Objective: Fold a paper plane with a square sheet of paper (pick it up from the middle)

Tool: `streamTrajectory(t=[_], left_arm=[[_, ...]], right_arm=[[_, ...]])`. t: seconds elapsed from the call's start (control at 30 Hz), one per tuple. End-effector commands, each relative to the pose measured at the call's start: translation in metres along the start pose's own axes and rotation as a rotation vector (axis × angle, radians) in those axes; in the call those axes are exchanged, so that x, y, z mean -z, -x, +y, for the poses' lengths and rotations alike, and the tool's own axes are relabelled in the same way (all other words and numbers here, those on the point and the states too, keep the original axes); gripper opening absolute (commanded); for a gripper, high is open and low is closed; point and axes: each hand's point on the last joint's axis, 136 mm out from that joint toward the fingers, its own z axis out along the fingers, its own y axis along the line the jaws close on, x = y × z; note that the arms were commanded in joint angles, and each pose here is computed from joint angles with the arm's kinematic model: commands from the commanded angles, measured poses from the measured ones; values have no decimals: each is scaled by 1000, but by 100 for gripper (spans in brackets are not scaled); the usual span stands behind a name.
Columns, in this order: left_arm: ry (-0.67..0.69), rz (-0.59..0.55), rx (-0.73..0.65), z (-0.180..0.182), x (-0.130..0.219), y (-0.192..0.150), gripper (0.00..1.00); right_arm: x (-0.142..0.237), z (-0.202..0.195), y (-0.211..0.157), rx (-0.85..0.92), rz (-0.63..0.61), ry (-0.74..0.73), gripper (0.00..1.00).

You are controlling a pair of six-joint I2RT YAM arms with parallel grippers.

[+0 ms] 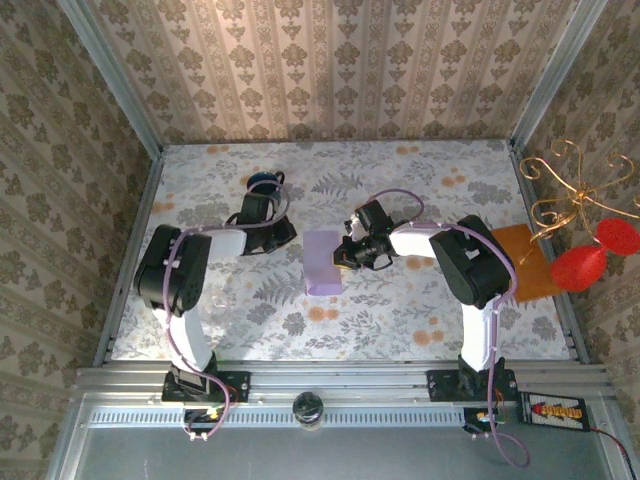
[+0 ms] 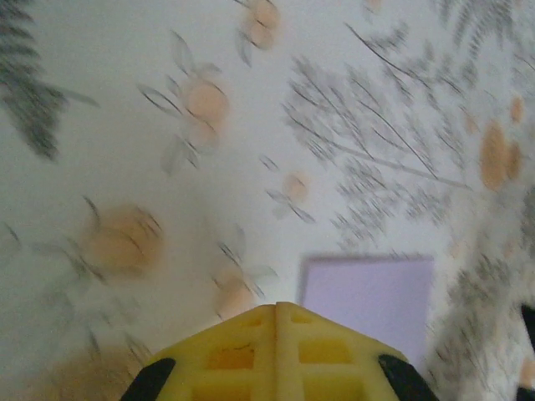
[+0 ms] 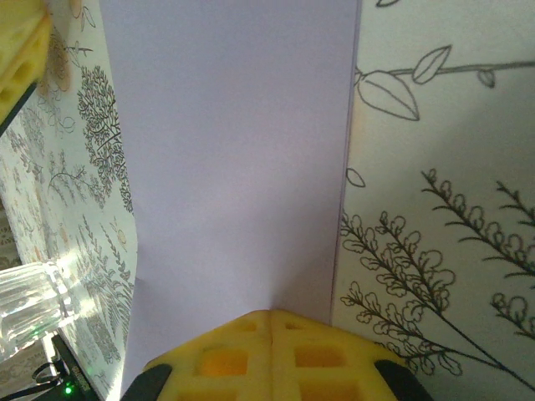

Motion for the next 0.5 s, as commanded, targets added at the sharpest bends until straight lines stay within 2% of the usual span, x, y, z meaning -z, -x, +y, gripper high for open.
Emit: streamTrajectory(t=[0.0,0.2,0.47], left_arm=[[-43,12,-33,-26,20,-18,0],[-86,164,-82,-40,21,-79,0],[-62,295,-90,-34,19,-109,0]], right_arm=[[-8,-171,-120,-224,283,-618,0],[-7,-172,-121,-222,295,-620,0],[-8,-172,-119,-220,292,-624,0]])
